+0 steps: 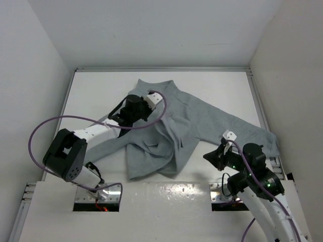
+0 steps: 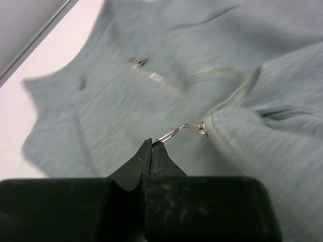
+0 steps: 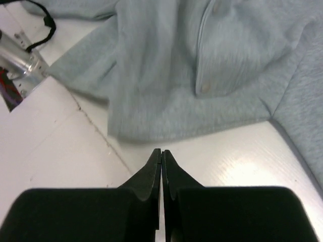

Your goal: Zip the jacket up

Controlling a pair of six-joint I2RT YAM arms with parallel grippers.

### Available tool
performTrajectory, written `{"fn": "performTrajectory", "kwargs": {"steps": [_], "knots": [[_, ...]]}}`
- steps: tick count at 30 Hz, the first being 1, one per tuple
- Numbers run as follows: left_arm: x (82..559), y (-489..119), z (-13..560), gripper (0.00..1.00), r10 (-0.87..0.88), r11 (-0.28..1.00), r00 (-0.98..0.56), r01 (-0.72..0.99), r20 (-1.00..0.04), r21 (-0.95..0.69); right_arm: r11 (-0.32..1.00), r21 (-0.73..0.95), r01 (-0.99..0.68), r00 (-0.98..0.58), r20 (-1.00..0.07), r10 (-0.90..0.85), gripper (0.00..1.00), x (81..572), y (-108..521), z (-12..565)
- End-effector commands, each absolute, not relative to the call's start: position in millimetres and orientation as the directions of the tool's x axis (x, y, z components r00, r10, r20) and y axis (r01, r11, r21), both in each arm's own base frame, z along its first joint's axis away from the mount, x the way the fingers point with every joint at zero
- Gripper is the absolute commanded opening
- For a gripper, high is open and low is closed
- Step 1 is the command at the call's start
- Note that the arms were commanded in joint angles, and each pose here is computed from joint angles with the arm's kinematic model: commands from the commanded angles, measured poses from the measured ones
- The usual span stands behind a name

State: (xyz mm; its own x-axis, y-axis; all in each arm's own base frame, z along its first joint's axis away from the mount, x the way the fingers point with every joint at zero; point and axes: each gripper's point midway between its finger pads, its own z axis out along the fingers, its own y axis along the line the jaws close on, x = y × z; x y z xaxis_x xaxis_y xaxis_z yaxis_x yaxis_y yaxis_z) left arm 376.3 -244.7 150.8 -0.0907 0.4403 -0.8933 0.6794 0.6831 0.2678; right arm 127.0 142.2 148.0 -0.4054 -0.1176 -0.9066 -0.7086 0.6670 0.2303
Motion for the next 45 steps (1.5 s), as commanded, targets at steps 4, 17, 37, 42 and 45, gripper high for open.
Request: {"fn": "performTrajectory", "kwargs": {"steps": [4, 17, 37, 42, 45], "knots": [[390, -231, 177, 0.0, 0.426, 0.704, -0.033, 0.64, -0.904, 0.308, 0.693, 0.121, -0.71, -0.314, -0.936, -0.158, 0.54, 135, 133, 170], [232, -340, 214, 0.0, 0.264, 0.251, 0.081, 0.956, -0.961, 0.15, 0.696, 0.202, -0.689, -0.273, -0.962, 0.008, 0.85, 187, 161, 241], [195, -376, 209, 0.0, 0.281, 0.143, 0.04, 0.986, -0.959, 0.083, 0.608, 0.458, -0.649, -0.551, -0.834, 0.04, 0.89, 196, 210, 163], [208, -372, 206, 0.0, 0.28, 0.181, 0.009, 0.982, -0.96, 0.062, 0.592, 0.44, -0.676, -0.553, -0.833, -0.013, 0.6, 191, 217, 146], [211, -370, 206, 0.0, 0.28, 0.19, 0.006, 0.98, -0.96, 0.062, 0.584, 0.406, -0.703, -0.505, -0.863, -0.008, 0.33, 194, 217, 147]]}}
